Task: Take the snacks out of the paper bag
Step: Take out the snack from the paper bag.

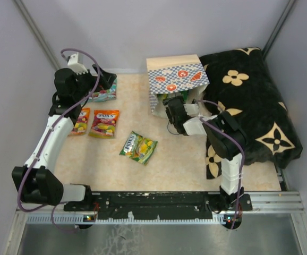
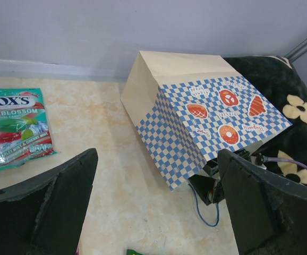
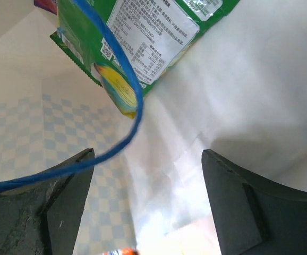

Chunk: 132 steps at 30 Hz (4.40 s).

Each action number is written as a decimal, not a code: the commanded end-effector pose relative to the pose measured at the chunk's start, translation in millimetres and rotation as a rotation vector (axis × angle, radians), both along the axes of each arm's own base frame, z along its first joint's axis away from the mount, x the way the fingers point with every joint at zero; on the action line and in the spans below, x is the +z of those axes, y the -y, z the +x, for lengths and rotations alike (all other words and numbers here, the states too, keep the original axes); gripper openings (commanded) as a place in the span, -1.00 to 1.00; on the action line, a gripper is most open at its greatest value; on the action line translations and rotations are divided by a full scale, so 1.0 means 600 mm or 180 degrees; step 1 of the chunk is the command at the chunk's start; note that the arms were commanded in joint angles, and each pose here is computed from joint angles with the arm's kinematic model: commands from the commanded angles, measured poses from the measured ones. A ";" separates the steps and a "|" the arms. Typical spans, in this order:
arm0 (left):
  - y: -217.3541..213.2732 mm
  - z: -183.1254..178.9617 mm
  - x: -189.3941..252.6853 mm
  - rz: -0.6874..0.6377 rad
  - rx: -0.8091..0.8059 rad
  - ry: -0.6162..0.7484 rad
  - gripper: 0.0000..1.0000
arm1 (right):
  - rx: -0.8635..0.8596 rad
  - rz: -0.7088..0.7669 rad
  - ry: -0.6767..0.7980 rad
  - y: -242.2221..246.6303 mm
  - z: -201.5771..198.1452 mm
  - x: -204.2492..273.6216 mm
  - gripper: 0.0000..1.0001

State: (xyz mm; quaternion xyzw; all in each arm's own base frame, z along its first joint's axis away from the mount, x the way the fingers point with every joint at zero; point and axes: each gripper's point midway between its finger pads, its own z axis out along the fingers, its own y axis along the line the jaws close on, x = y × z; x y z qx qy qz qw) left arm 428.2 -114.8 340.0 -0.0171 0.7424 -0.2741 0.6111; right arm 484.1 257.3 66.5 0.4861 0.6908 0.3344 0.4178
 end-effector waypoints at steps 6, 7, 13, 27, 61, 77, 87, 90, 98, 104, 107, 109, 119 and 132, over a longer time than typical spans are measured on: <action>-0.038 0.053 0.070 -0.0225 0.0275 0.0319 1.00 | 0.0314 -0.0384 0.0013 0.018 -0.111 0.113 0.74; -0.038 0.054 0.063 -0.0217 0.0272 0.0308 1.00 | 0.0424 -0.0328 0.0141 0.008 -0.121 0.141 0.76; -0.027 0.039 0.014 -0.0648 0.0252 0.0128 1.00 | 0.0805 -0.0472 0.0507 -0.045 -0.197 0.202 0.87; -0.067 0.039 0.031 -0.0763 0.0239 -0.0012 1.00 | 0.1116 0.0681 0.0724 -0.014 -0.350 0.234 0.67; 0.363 -0.095 -0.165 0.2350 -0.1273 0.0702 1.00 | 0.0585 0.0991 0.0654 0.097 -0.122 0.189 0.28; 0.452 0.071 -0.113 0.2776 -0.0640 0.1374 0.99 | 0.0720 0.1039 0.0489 0.091 -0.149 0.161 0.34; 0.452 0.076 -0.009 0.1964 -0.0695 0.1397 1.00 | 0.0636 0.1033 0.0301 0.083 -0.133 0.105 0.51; 0.438 0.087 0.006 0.1842 -0.0626 0.1341 1.00 | 0.0614 0.1077 0.0291 0.063 -0.117 0.102 0.57; 0.426 0.088 0.042 0.1664 -0.0663 0.1341 1.00 | 0.0214 0.1159 0.0286 0.015 -0.076 0.131 0.49; 0.426 0.100 0.039 0.1584 -0.0737 0.1243 1.00 | -0.0199 0.1054 0.0102 0.007 -0.019 0.112 0.50; 0.427 0.105 0.038 0.1540 -0.0748 0.1194 1.00 | -0.0480 0.0941 -0.0018 0.021 0.003 0.084 0.54; 0.425 0.108 0.042 0.1509 -0.0749 0.1172 1.00 | -0.0584 0.0893 -0.0051 0.028 0.014 0.065 0.53; 0.411 0.102 0.052 0.1488 -0.0861 0.1046 1.00 | -0.0728 0.0662 -0.0163 0.034 0.052 -0.010 0.49; 0.339 0.039 0.009 0.1519 -0.0839 0.0674 1.00 | -0.0687 0.0477 0.0002 0.059 0.150 -0.052 0.18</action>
